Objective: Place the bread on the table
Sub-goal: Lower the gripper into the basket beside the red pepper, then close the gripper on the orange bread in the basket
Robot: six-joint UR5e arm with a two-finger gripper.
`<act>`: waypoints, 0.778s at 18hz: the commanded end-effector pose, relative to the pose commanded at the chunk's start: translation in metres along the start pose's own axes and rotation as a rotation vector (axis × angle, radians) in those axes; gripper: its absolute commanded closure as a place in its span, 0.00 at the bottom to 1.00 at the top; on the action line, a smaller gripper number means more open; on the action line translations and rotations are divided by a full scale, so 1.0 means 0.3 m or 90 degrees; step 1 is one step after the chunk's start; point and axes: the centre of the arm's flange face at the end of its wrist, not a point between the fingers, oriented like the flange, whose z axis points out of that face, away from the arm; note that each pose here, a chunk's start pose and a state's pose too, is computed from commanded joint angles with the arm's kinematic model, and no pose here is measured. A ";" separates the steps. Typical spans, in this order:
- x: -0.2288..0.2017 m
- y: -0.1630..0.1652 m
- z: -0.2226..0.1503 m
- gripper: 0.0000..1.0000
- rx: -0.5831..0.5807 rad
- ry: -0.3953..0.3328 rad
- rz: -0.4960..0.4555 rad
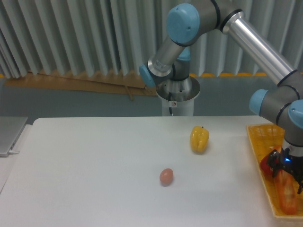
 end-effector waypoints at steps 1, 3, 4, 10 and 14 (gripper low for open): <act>-0.003 0.003 0.005 0.00 0.000 0.001 0.004; -0.008 0.004 0.016 0.00 -0.001 -0.007 0.008; -0.008 0.003 0.016 0.00 0.000 -0.007 0.008; -0.007 0.003 0.033 0.00 0.000 -0.002 0.016; -0.007 0.003 0.050 0.00 0.000 0.002 0.023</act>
